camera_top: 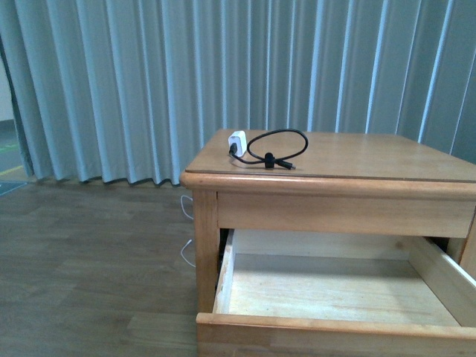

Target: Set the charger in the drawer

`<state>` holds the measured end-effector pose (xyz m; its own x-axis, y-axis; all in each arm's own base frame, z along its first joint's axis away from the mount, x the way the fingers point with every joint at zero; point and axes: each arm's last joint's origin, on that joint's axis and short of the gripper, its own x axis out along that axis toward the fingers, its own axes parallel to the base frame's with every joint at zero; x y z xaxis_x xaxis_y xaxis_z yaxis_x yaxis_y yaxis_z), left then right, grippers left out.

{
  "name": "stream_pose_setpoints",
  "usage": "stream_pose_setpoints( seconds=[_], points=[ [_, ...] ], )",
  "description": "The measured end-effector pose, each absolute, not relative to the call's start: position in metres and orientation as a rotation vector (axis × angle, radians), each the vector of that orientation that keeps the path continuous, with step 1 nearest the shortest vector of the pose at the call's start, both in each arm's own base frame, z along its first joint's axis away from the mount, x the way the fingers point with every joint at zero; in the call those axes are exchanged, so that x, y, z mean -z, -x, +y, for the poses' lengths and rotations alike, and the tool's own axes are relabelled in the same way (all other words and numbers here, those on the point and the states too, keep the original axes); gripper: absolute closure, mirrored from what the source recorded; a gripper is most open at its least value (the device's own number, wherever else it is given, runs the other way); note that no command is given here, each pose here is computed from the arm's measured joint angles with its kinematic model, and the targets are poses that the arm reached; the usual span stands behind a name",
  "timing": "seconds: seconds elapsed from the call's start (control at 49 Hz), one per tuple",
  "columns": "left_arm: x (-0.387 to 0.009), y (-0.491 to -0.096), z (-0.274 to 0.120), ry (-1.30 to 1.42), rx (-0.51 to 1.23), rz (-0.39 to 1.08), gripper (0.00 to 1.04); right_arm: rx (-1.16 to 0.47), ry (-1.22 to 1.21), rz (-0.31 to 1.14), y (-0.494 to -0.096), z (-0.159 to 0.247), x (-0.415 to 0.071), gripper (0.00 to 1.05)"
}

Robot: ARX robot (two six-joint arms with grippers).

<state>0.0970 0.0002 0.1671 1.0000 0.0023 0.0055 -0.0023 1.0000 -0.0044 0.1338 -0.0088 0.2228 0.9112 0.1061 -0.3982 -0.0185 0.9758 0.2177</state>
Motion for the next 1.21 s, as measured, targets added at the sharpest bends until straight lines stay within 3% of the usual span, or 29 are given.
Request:
stream_pose_setpoints(
  seconds=[0.266, 0.409, 0.531, 0.817, 1.205],
  points=[
    [-0.167, -0.097, 0.0, 0.004, -0.003, -0.006, 0.06, -0.031, -0.189, 0.376, -0.125, -0.013, -0.224, 0.08],
    [-0.167, -0.097, 0.0, 0.004, -0.003, -0.006, 0.06, 0.039, -0.045, 0.054, -0.122, -0.009, -0.212, 0.31],
    [-0.167, -0.097, 0.0, 0.004, -0.002, -0.006, 0.06, 0.002, -0.018, -0.006, -0.118, -0.001, -0.207, 0.5],
    [-0.167, -0.097, 0.0, 0.004, -0.003, -0.006, 0.06, 0.003, -0.007, 0.006, -0.118, 0.0, -0.201, 0.06],
    [-0.167, -0.097, 0.0, 0.004, -0.003, -0.006, 0.06, 0.003, -0.004, 0.005, -0.118, 0.0, -0.201, 0.08]
  ],
)
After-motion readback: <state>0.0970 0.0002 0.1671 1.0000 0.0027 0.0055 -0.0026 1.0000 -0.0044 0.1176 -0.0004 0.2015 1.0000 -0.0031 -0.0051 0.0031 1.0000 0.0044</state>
